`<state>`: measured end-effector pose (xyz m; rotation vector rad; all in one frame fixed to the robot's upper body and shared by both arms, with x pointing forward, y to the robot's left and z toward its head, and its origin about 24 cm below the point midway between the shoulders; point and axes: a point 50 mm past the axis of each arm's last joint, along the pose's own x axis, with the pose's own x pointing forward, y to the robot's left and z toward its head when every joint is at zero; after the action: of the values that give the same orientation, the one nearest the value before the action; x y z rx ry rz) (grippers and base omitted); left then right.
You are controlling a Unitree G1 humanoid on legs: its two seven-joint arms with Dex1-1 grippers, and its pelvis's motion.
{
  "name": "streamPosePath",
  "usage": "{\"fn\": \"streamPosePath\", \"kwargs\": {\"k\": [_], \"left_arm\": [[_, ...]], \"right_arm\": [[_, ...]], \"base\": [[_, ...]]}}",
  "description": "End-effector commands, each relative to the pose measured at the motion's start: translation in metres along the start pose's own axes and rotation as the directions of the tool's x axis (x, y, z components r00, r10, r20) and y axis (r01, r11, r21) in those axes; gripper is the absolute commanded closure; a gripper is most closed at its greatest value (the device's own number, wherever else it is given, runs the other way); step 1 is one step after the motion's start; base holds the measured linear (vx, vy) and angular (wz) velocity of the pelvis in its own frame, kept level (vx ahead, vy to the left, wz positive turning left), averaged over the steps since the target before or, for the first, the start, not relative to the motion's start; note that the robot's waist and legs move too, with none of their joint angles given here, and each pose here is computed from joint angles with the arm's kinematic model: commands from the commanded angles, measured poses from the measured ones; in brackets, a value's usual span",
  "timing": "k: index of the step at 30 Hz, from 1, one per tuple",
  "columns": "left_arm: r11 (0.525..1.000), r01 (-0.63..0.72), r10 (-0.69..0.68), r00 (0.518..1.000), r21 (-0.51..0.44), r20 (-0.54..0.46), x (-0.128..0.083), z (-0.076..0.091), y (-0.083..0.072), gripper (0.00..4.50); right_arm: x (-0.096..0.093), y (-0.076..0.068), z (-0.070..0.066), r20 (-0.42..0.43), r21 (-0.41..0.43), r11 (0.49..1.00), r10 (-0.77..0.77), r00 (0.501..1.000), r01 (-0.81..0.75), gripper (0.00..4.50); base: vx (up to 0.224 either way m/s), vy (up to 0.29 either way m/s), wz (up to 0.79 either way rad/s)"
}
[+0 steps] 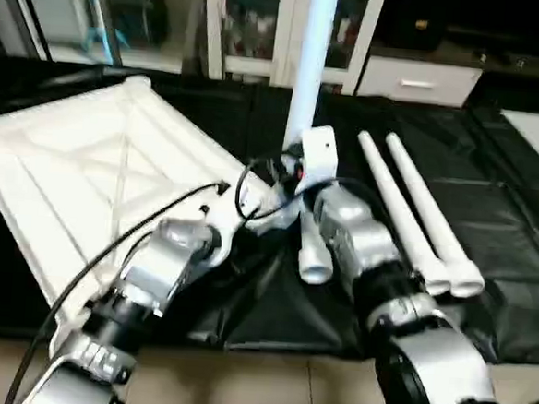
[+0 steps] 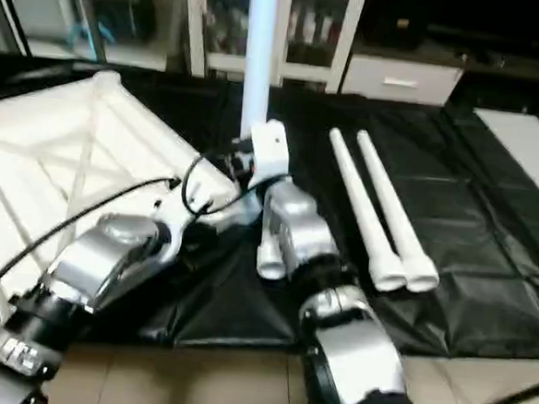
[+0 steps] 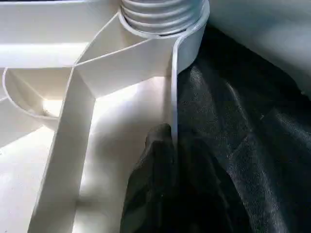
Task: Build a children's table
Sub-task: Insert table leg to table base
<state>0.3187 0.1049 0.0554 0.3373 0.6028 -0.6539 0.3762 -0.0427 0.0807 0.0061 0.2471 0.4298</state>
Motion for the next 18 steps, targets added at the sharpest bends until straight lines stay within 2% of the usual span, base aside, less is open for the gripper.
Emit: {"fn": "streamPosePath", "kwargs": {"k": [1, 11, 18], "left_arm": [[0.996, -0.081, 0.078, 0.993, 0.038, 0.088, -0.007, 0.030, 0.007, 4.50], [0.984, -0.176, 0.177, 0.981, -0.025, 0.079, -0.004, 0.038, 0.008, 4.50], [0.982, -0.184, 0.186, 0.980, -0.039, 0.072, -0.003, 0.041, 0.008, 4.50]], "right_arm": [[-0.008, -0.003, -0.059, -0.243, 0.051, 0.997, -0.047, 0.969, 0.062, 2.67], [-0.001, 0.007, -0.054, -0.213, 0.048, 0.990, -0.120, 0.970, 0.133, 2.67], [0.000, 0.006, -0.051, -0.197, 0.061, 0.986, -0.143, 0.970, 0.158, 2.67]], "base": [[0.000, 0.000, 0.00], [0.000, 0.000, 0.00], [0.000, 0.000, 0.00]]}}
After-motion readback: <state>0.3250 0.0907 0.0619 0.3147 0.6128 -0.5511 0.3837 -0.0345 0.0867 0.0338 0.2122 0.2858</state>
